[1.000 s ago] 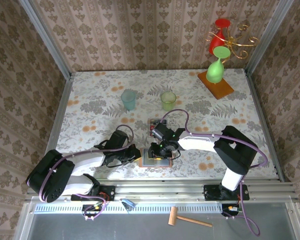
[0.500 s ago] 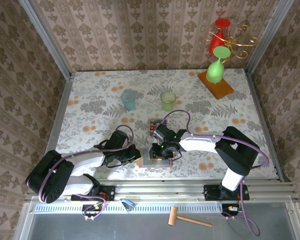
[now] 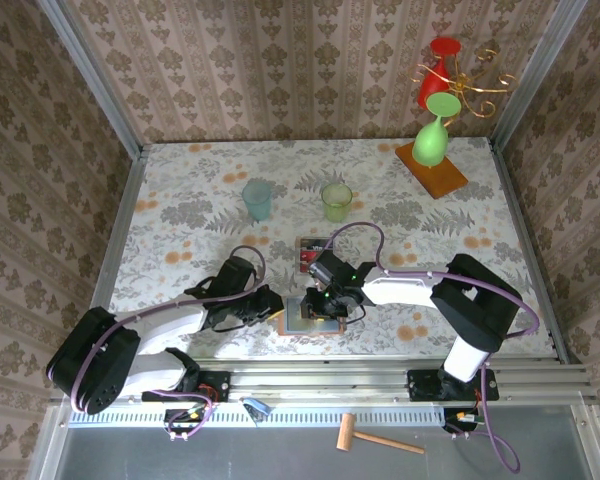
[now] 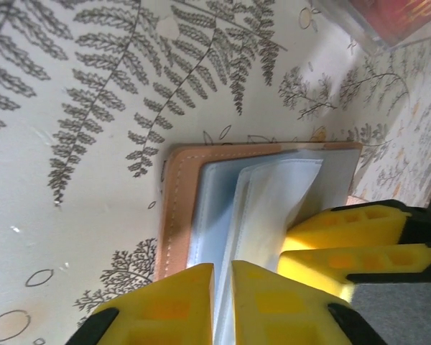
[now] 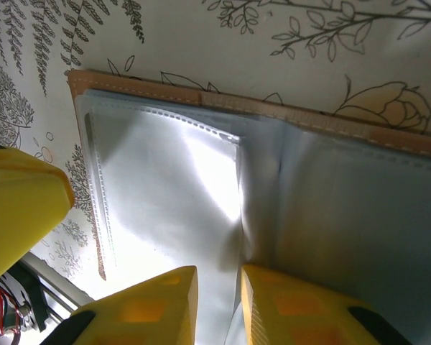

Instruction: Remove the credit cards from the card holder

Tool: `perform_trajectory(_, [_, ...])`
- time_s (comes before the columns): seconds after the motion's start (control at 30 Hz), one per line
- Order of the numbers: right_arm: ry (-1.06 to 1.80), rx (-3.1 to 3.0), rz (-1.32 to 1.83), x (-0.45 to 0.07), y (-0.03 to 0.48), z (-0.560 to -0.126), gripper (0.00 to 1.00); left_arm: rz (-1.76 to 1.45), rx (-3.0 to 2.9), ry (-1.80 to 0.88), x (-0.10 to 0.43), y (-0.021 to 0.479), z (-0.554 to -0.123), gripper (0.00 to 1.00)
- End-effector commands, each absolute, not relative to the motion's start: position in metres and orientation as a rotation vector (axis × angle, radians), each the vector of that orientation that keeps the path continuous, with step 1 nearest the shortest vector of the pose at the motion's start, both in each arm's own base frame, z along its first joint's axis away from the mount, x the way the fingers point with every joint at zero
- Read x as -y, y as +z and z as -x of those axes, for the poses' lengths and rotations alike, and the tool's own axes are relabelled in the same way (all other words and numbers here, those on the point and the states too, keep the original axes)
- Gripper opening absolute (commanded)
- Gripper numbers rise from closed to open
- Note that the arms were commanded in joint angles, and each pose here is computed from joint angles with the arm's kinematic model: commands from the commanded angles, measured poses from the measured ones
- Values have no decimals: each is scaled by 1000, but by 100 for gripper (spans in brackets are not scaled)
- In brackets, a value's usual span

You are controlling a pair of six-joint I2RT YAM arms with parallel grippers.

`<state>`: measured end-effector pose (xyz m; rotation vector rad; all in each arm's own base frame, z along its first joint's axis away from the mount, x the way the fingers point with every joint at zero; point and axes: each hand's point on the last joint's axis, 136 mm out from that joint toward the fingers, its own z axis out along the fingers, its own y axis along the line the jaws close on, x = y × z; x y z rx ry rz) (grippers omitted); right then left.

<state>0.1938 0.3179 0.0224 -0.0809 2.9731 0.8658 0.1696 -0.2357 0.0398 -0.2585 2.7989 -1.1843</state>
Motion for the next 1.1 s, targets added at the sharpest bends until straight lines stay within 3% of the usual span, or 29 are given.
perform_trajectory(0.0, [864, -2986, 40, -311, 19, -191, 22, 263, -2757, -1267, 249, 51, -177, 17])
perform_trajectory(1.07, [843, -3005, 5, -301, 8, -190, 4, 266, -2829, -1168, 248, 36, -172, 30])
